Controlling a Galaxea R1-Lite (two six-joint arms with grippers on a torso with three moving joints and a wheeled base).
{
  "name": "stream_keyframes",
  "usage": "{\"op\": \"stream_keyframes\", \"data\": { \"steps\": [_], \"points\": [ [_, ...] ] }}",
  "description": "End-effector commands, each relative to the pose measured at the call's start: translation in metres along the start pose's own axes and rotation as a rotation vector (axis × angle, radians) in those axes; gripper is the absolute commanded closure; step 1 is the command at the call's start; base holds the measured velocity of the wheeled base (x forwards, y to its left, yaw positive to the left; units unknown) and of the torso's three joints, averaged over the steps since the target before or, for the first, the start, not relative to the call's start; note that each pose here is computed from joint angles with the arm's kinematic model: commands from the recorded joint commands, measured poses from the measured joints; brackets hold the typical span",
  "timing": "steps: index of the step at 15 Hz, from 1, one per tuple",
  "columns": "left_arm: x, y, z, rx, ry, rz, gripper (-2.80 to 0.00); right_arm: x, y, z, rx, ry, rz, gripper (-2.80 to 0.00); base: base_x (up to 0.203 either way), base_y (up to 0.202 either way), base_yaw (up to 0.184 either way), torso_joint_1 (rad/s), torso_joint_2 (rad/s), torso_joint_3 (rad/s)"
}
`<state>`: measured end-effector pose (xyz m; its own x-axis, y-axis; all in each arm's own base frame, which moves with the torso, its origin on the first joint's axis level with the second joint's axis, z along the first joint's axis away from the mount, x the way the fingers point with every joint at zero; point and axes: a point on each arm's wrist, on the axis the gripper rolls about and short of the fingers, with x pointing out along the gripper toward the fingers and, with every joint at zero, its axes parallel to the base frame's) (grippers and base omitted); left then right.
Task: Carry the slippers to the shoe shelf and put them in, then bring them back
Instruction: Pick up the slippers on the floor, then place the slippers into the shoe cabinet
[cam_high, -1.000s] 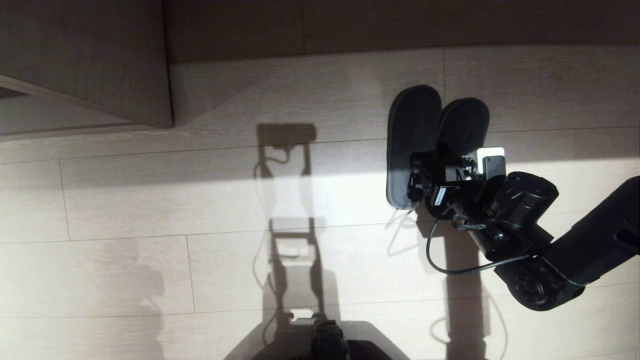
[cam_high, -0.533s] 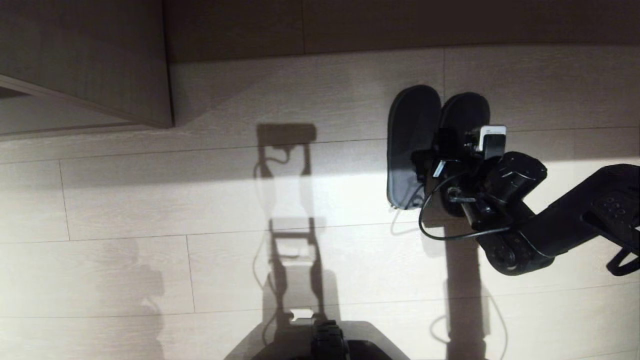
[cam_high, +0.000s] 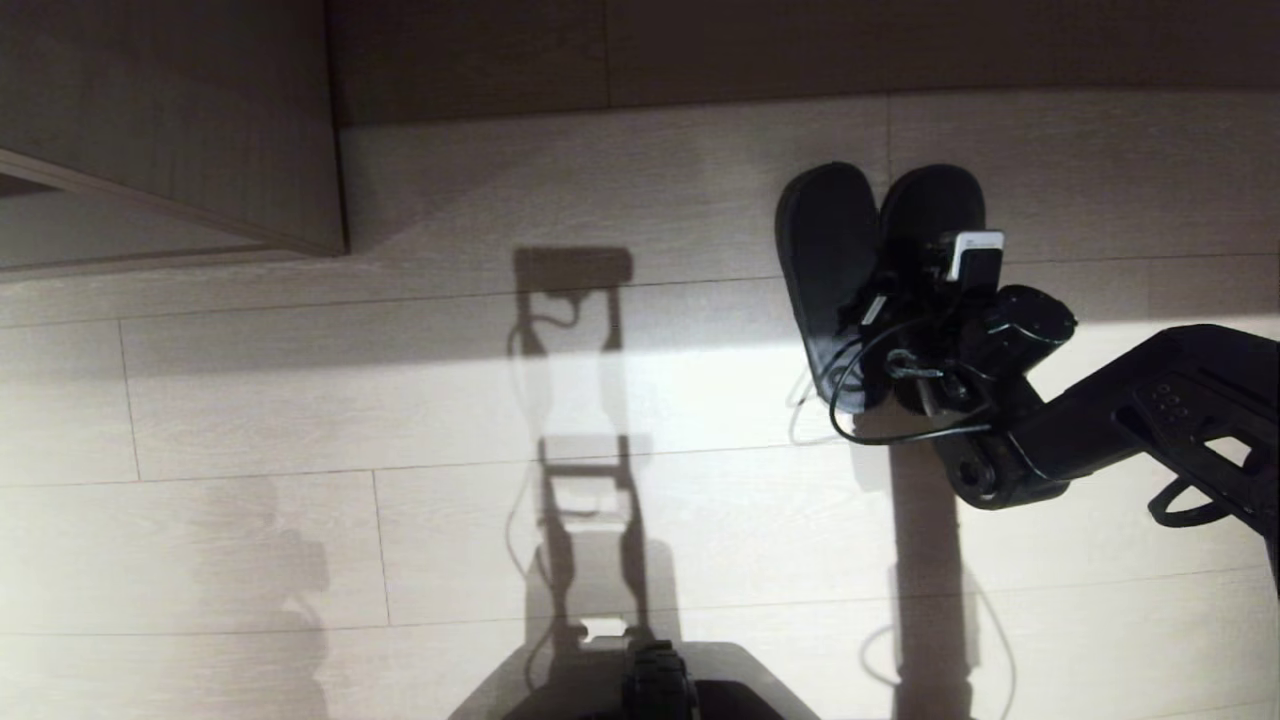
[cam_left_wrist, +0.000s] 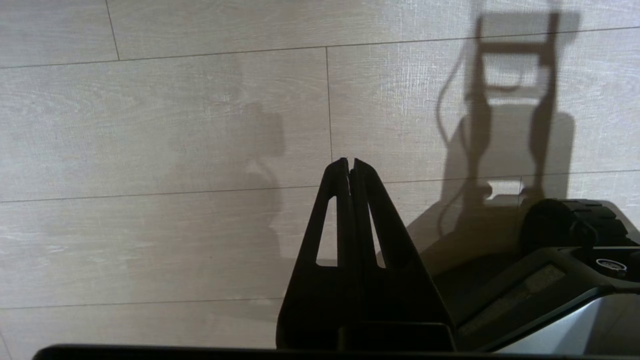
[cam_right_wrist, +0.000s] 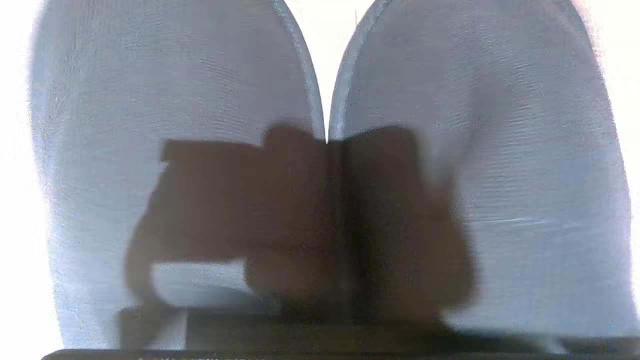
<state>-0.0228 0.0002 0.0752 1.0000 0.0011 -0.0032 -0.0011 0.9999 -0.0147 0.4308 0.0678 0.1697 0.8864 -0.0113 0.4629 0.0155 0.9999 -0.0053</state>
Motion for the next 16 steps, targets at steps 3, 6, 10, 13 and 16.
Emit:
{"op": "stream_keyframes", "data": {
  "steps": [3,6,10,13,16],
  "points": [
    [0.0,0.0,0.0,0.001,0.0,0.002,0.0,0.002,-0.001,-0.007,-0.002,-0.004,0.019,0.0,0.0,0.0,0.0,0.0,0.0,0.0],
    [0.0,0.0,0.0,0.001,0.0,0.0,0.0,-0.002,-0.004,0.014,-0.016,-0.023,0.003,0.0,0.0,0.0,0.0,0.0,0.0,0.0],
    [0.0,0.0,0.0,0.001,0.0,0.0,0.0,-0.033,-0.014,0.077,-0.027,-0.002,0.007,0.0,0.0,0.0,0.0,0.0,0.0,0.0],
    [0.0,0.0,0.0,0.001,0.0,0.0,0.0,-0.083,-0.026,0.136,-0.031,0.049,0.011,0.0,0.0,0.0,0.0,0.0,0.0,0.0],
    [0.0,0.0,0.0,0.001,0.0,0.0,0.0,-0.151,-0.04,0.174,-0.038,0.122,0.017,0.0,0.0,0.0,0.0,0.0,0.0,0.0]
  ]
}}
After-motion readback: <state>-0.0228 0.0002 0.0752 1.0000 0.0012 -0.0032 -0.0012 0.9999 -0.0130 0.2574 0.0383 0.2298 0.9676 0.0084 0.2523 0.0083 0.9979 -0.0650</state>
